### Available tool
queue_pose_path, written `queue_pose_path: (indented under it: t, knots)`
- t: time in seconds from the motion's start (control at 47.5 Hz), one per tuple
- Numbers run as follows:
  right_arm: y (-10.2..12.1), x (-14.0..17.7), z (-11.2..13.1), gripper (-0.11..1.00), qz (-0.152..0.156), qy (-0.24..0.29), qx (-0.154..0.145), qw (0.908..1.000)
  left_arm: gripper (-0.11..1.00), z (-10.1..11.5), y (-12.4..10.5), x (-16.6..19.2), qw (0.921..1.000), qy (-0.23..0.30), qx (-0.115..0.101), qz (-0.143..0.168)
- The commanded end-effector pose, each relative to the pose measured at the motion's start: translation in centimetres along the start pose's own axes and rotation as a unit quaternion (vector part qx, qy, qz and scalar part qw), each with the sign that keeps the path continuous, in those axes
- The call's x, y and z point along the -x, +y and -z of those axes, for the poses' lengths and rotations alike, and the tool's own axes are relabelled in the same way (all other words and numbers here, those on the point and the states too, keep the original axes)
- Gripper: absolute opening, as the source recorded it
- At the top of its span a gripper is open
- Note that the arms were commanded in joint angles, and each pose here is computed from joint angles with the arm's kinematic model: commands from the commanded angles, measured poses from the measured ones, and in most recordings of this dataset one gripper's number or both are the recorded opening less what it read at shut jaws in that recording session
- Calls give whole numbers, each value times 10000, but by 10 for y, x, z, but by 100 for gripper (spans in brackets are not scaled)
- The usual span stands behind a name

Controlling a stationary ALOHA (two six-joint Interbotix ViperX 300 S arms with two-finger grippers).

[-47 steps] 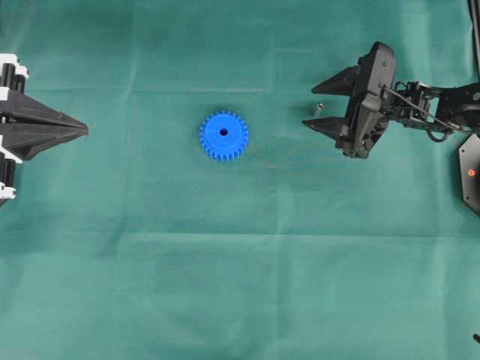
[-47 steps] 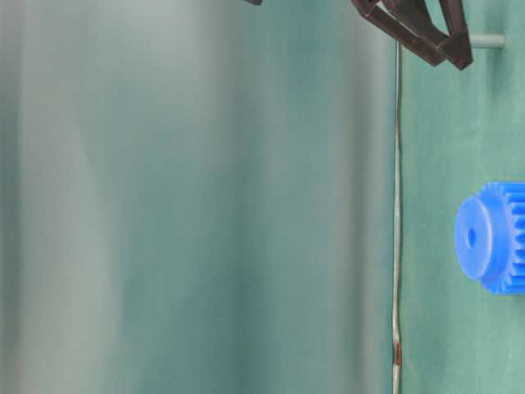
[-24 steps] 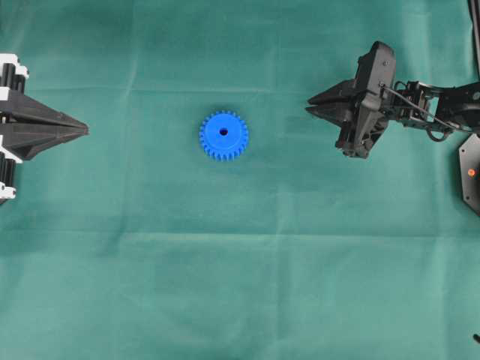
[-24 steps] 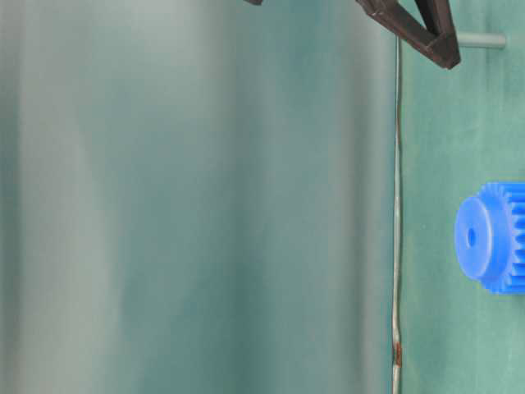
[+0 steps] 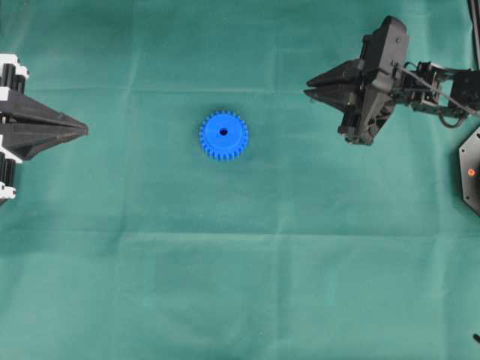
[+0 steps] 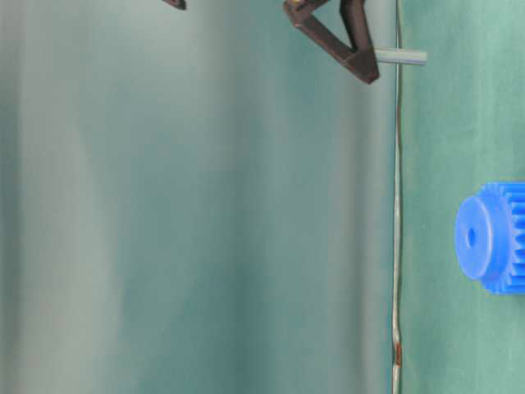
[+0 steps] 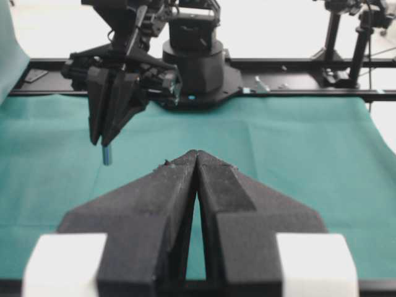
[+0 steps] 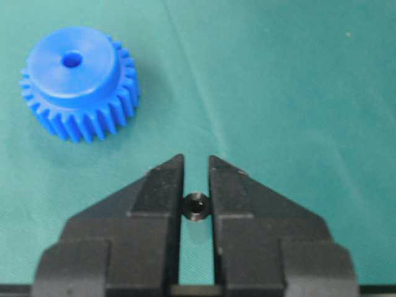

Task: Insert the shaft placed at a random location into the center hole of the medium gear at another random location.
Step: 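Carry the shaft left with the right gripper over the blue gear's hole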

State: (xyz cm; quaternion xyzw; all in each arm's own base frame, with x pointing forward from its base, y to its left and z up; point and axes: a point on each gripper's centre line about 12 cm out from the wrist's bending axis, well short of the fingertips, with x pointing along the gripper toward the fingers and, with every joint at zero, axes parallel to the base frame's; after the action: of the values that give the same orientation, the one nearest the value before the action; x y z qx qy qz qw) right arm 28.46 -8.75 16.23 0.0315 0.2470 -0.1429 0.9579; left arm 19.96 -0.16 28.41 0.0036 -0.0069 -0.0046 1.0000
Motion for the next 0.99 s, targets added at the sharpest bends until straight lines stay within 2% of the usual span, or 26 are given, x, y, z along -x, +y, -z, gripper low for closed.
queue_pose_path:
  t: [0.0, 0.316, 0.442, 0.969]
  knots:
    - [-2, 1, -12, 11, 24, -145, 5, 9999, 0, -8, 0, -3, 10000, -92, -7, 3]
    - [-1, -2, -14, 11, 17, -161, -15, 9999, 0, -7, 0, -3, 10000, -77, -7, 3]
    - [6, -10, -19, 11, -76, -192, 5, 9998, 0, -7, 0, -3, 10000, -69, -7, 11]
    - [64, -79, -76, 11, -710, -479, 312, 9958, 0, -8, 0, -3, 10000, -69, 31, 11]
